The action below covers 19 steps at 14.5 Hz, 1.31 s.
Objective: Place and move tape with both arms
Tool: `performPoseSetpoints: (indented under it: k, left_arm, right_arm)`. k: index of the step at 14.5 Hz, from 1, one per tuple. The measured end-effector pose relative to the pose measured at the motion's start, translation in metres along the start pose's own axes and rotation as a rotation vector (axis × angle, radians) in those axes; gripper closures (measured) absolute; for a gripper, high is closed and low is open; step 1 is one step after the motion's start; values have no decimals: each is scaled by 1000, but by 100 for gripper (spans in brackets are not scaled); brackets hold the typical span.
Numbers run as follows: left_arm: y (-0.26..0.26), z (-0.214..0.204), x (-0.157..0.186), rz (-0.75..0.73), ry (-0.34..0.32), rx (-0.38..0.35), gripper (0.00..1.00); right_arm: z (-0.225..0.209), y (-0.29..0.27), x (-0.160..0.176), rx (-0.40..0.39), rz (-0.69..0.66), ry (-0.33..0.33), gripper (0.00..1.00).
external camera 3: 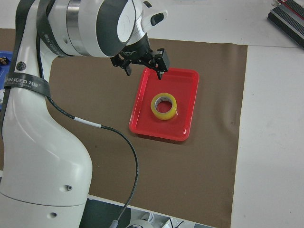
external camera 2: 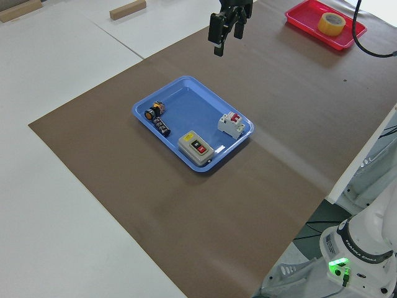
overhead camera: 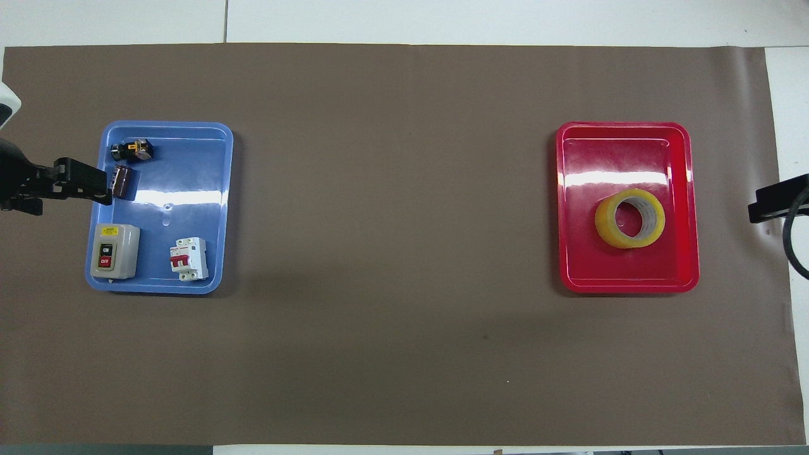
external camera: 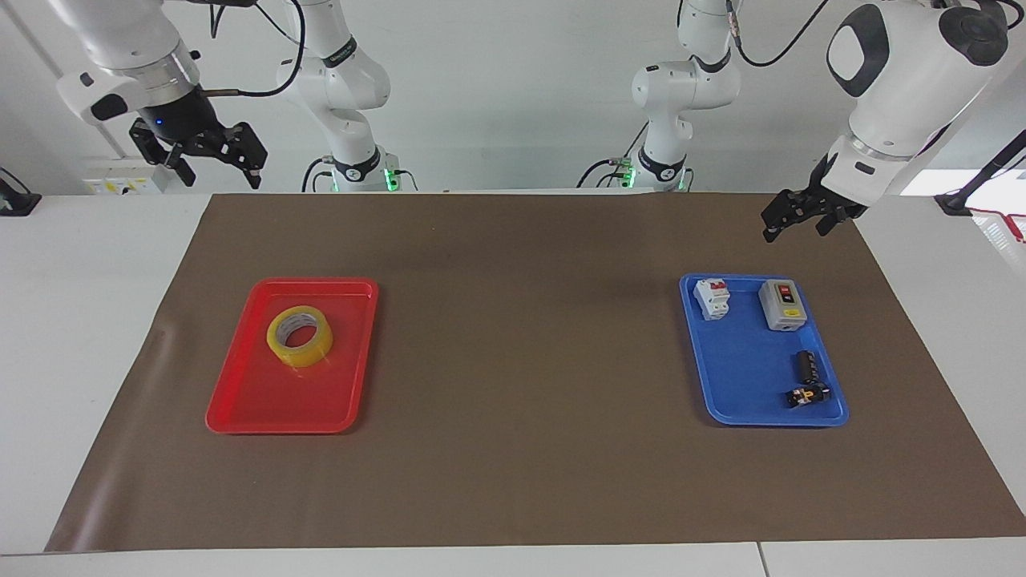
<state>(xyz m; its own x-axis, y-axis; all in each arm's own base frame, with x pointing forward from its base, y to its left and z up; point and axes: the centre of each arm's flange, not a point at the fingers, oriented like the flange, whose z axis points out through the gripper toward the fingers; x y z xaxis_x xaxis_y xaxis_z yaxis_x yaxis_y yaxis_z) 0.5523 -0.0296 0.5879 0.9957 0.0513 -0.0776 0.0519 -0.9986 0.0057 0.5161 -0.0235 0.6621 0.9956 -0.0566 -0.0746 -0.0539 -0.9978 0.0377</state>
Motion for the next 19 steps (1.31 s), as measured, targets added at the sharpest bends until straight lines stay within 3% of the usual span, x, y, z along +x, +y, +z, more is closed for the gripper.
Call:
performPoseSetpoints:
  k: [19]
  left_arm:
    - [0, 0, 0, 0, 0, 0, 0]
  right_arm:
    - [3, 9, 2, 13, 9, 22, 0]
